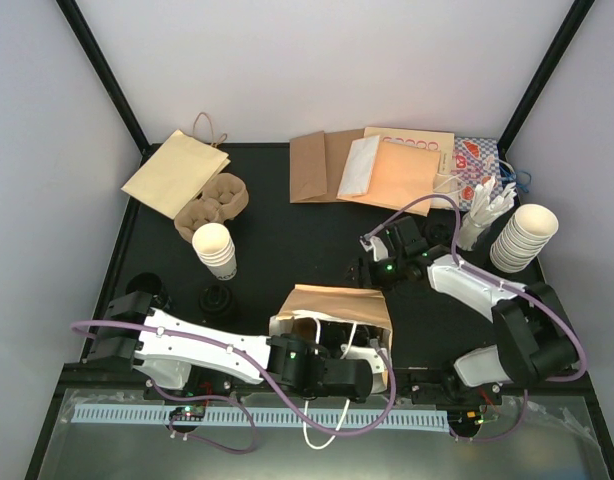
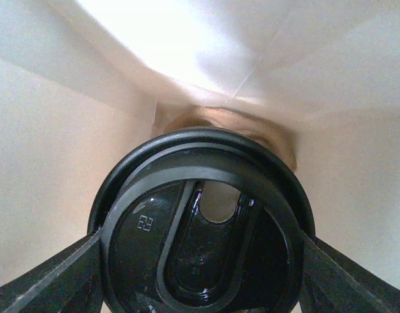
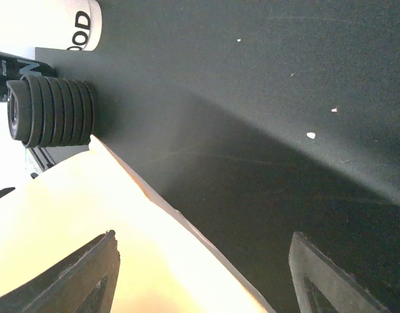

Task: Pack the takeout coffee

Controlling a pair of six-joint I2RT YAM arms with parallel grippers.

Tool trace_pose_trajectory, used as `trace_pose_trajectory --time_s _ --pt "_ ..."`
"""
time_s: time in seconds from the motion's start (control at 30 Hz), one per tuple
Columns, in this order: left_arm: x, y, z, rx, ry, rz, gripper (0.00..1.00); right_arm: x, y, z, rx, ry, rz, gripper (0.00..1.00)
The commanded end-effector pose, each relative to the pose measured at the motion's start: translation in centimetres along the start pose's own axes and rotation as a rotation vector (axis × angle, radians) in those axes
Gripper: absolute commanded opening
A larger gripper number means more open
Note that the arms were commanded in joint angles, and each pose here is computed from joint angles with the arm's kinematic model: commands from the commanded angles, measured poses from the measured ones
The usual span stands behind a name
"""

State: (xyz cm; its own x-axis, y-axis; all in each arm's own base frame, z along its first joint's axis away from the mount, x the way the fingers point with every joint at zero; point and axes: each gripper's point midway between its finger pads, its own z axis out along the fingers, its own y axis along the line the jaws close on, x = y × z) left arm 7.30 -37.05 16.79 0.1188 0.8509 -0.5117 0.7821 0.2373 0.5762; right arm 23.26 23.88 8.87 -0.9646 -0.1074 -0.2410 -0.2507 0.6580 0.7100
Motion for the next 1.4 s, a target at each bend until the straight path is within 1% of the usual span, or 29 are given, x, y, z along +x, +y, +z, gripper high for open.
trace_pose_trajectory --time_s 0.0,0.1,0.2,0.43,0.53,0.6,0.73,0.87,0.93,1.17,1.37 --pt "-2.5 0.9 0.1 -0.042 -0.073 -0.035 0.42 0.2 0.3 -0.7 0.007 -0.017 -0.017 0.74" --pt "-2.7 1.0 0.4 -0.04 -0.085 -0.047 0.42 0.2 -0.1 -1.5 0.052 -0.043 -0.019 0.74" --pt "-2.5 0.4 0.8 -0.004 -0.084 -0.057 0.42 0.4 -1.0 -2.5 0.132 -0.071 -0.018 0.74" --pt "-1.0 -0.8 1.2 0.041 -0.038 -0.06 0.41 0.1 -2.4 -6.0 0.324 -0.151 -0.026 0.76" --pt "-0.8 -0.8 1.0 0.051 -0.036 -0.07 0.41 0.1 -4.1 -8.1 0.466 -0.2 0.044 0.75" --pt "-0.7 -0.9 0.9 0.054 -0.031 -0.069 0.41 0.7 -4.7 -8.9 0.505 -0.215 0.088 0.75" --pt "-0.7 -1.1 0.9 0.054 -0.027 -0.07 0.41 2.8 -4.7 -8.3 0.436 -0.21 0.165 0.75" --pt "-0.6 -1.3 1.0 0.061 -0.024 -0.068 0.41 4.3 -3.5 -6.1 0.26 -0.182 0.198 0.75" --pt "-0.4 -1.5 1.1 0.061 -0.018 -0.067 0.41 4.8 -3.3 -5.0 0.199 -0.158 0.222 0.75" --pt "0.4 -1.4 1.5 0.041 0.015 -0.081 0.42 4.0 -1.9 -2.8 0.042 -0.146 0.232 0.73" --pt "1.6 -1.0 2.0 0.012 0.045 -0.103 0.42 1.8 -0.4 -1.8 -0.007 -0.149 0.191 0.72"
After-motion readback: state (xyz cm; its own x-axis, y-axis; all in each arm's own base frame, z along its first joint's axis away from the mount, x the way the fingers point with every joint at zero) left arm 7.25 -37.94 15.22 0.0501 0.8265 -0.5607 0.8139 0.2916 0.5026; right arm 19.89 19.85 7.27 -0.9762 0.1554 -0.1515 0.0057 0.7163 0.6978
